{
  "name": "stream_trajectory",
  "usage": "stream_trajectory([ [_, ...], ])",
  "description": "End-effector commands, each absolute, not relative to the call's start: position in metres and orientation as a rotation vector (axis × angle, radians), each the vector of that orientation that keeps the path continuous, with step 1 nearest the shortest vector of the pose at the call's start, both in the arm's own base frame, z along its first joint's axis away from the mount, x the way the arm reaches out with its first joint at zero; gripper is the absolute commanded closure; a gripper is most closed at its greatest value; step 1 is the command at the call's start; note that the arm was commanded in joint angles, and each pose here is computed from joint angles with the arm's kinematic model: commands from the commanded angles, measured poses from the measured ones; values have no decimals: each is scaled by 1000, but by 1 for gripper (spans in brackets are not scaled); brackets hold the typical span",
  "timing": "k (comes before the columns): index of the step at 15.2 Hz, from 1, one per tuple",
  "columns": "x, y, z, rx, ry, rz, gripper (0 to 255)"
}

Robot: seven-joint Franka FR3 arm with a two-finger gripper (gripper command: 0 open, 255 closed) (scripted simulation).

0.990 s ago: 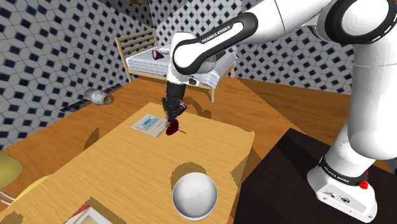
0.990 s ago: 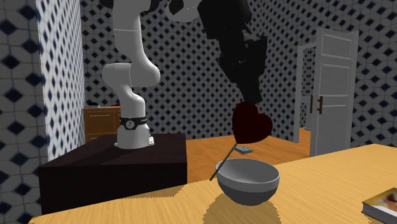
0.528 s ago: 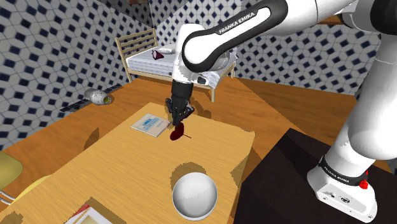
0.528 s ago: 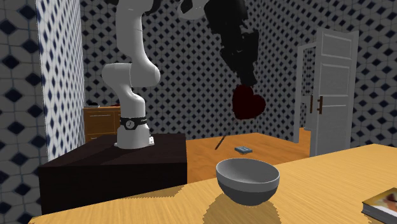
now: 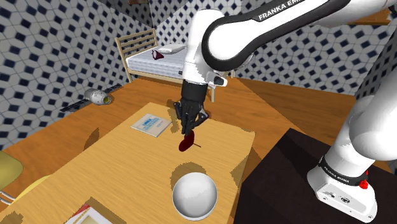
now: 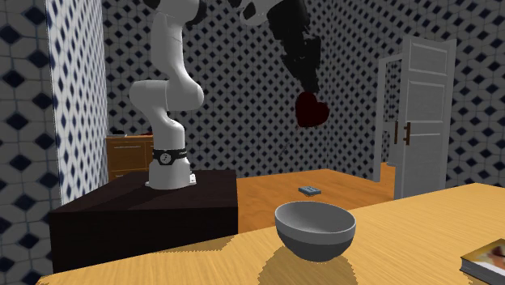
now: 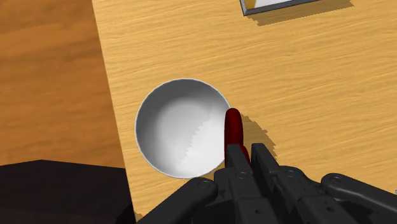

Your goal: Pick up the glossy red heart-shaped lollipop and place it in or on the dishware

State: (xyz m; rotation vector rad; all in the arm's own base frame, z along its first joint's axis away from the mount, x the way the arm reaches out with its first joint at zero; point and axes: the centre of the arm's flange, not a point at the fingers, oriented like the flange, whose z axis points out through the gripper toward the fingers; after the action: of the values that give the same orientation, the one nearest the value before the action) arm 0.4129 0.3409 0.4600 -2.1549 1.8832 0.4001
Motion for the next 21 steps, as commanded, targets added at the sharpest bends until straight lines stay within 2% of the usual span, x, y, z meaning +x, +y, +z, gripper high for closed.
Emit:
stream_trajectory([
  [1,390,347,469,-2154,1884,400,255],
  [3,367,354,478,-2154,1884,400,255],
  [21,367,354,383,-2154,1884,400,255],
])
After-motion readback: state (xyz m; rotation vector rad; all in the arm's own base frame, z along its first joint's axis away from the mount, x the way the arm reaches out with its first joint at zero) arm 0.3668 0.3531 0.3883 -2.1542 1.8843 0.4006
